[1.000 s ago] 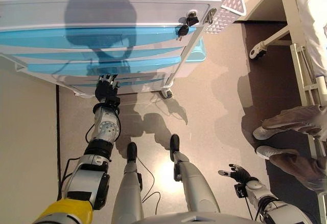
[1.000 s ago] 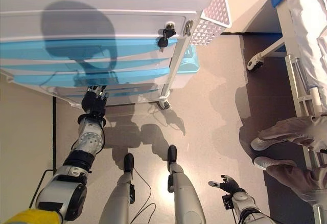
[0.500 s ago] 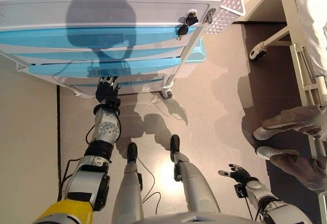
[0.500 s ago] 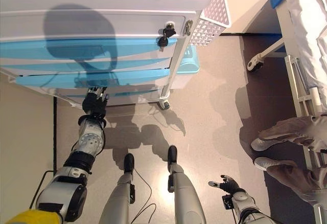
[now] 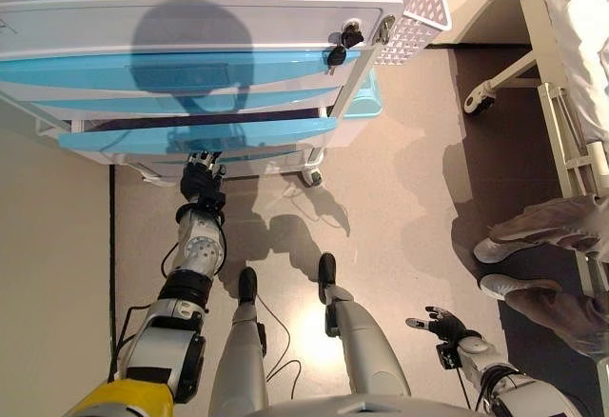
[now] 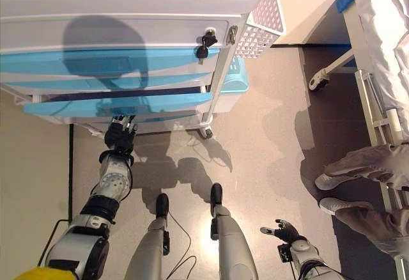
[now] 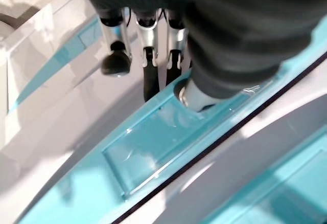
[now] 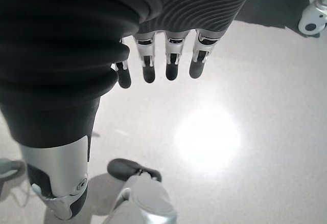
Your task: Open the drawer and pick up the medicine
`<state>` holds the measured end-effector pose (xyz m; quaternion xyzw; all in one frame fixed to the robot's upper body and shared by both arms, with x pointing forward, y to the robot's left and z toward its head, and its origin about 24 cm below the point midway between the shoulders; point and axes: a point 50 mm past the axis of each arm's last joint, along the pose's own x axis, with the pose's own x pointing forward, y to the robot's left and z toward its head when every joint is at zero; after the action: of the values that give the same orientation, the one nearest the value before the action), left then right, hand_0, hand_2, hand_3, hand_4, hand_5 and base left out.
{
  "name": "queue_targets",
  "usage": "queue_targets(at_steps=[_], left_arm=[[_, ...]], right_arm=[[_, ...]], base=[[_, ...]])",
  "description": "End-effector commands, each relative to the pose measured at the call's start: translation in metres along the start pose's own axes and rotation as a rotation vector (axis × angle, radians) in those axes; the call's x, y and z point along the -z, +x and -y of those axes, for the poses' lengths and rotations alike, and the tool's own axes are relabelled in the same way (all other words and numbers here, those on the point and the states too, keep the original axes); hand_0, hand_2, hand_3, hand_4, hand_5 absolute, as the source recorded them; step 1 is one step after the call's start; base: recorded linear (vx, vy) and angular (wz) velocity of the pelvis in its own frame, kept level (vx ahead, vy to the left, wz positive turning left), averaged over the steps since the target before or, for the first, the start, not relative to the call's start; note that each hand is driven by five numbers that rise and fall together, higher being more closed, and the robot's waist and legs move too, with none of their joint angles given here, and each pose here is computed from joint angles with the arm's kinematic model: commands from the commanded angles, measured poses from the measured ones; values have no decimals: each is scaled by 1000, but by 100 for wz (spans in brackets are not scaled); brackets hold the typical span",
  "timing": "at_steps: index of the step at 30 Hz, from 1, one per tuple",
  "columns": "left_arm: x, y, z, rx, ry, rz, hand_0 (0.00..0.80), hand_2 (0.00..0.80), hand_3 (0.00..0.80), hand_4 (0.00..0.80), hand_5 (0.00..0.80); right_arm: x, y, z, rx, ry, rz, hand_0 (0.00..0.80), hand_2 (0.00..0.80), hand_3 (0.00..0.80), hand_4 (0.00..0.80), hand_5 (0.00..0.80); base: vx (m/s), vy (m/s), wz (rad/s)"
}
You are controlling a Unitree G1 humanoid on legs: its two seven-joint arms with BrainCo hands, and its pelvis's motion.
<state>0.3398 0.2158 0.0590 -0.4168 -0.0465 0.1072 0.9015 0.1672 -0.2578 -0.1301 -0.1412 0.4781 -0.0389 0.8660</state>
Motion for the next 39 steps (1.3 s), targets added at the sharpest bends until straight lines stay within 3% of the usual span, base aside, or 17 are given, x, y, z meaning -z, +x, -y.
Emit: queue_targets(at_steps=[1, 17, 39], left_arm=[[-53, 5, 60, 327, -20, 242, 800, 800, 800, 800, 800], [-42, -11, 46, 334, -31, 202, 800, 800, 800, 800, 800], [-23, -50, -10, 235, -32, 85, 800, 800, 800, 800, 800]], right_arm=[[29, -7, 16, 39, -30, -78, 0, 0, 0, 0, 0], [32, -8, 14, 32, -36, -87, 0, 0, 0, 0, 0], [36, -8, 14, 33, -32, -107, 0, 0, 0, 0, 0]], base=[[-19, -30, 7], [-11, -53, 15], [-2, -24, 16]])
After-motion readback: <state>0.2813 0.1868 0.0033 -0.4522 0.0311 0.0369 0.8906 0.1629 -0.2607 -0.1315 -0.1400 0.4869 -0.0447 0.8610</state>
